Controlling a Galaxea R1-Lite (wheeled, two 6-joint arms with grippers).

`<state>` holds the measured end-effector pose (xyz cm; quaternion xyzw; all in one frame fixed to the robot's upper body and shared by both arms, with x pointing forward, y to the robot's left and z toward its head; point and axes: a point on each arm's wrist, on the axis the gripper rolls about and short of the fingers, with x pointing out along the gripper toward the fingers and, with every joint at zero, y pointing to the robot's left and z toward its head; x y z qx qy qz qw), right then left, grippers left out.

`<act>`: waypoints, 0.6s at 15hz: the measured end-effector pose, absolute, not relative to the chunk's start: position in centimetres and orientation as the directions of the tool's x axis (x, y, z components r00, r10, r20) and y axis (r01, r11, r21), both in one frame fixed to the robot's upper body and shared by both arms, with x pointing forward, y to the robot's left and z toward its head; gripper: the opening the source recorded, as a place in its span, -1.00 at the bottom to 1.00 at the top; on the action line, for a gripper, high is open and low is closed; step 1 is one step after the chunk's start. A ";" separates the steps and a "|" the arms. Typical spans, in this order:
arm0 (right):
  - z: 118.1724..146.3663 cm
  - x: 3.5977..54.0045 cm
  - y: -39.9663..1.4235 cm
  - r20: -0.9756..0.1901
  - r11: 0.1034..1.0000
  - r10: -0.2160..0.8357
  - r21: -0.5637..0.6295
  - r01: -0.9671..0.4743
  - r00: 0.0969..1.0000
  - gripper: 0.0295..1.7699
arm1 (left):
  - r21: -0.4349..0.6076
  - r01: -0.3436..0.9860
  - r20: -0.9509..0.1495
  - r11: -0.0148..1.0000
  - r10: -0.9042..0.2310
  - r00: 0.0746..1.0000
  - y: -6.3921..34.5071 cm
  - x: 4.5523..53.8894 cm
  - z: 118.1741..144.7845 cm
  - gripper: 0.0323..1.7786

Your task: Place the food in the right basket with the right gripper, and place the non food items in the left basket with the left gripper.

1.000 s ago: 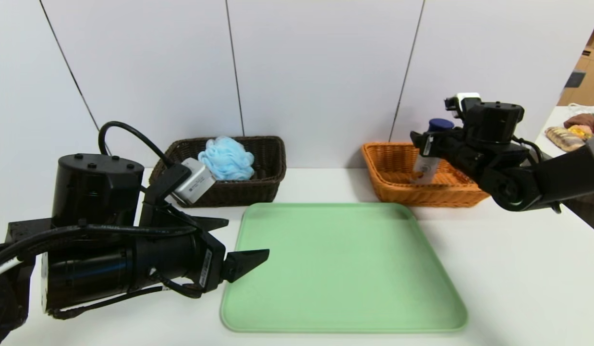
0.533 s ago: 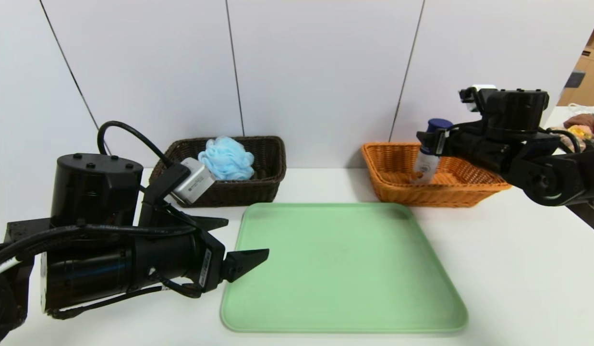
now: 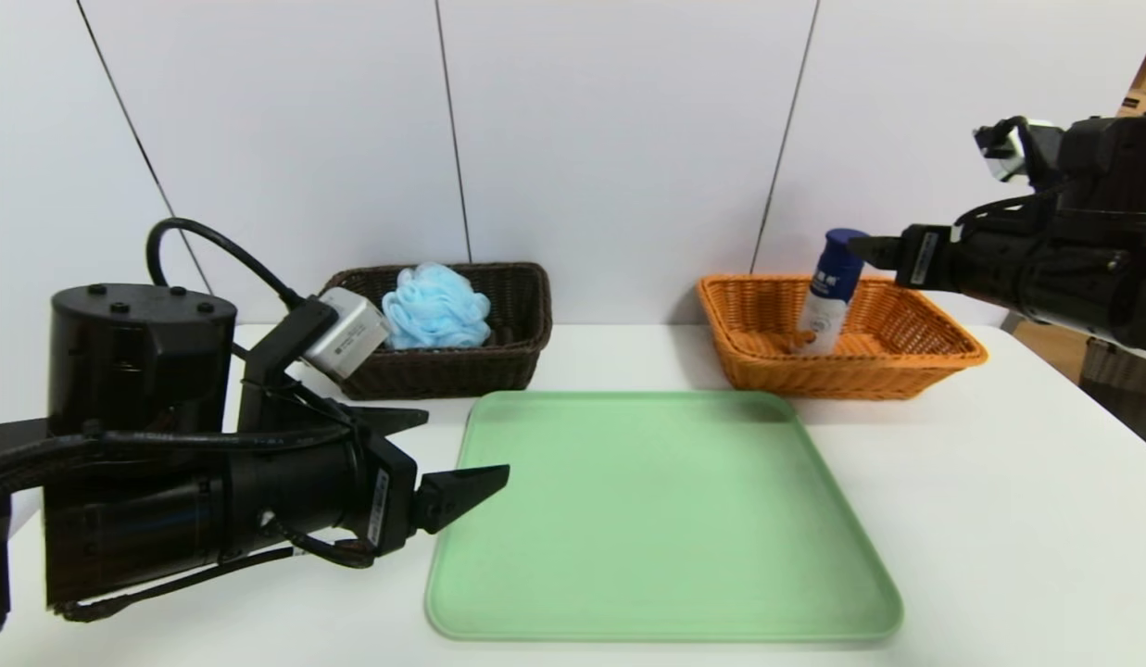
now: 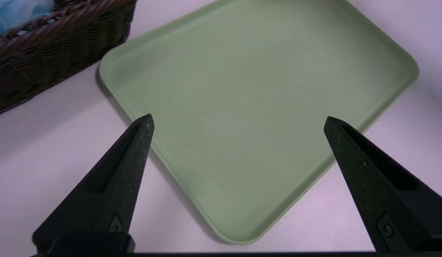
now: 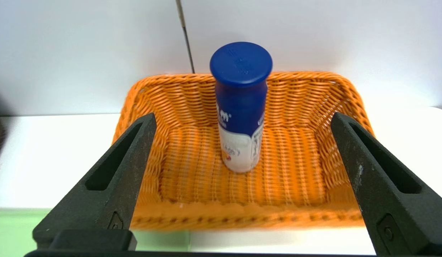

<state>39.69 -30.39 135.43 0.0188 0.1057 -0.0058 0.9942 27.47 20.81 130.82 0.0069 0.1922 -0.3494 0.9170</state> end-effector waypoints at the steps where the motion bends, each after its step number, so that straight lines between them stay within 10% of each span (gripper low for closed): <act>1: 135.9 38.4 -30.6 -0.210 0.999 -0.008 0.036 0.016 0.978 0.91 | -0.107 0.622 -0.342 0.776 -0.616 0.710 21.1 27.1 131.4 0.90; 9: 138.4 25.6 -31.9 -0.244 1.000 -0.003 0.015 0.007 0.970 0.91 | -0.052 0.508 -0.276 0.860 -0.501 0.820 24.6 22.5 135.2 0.90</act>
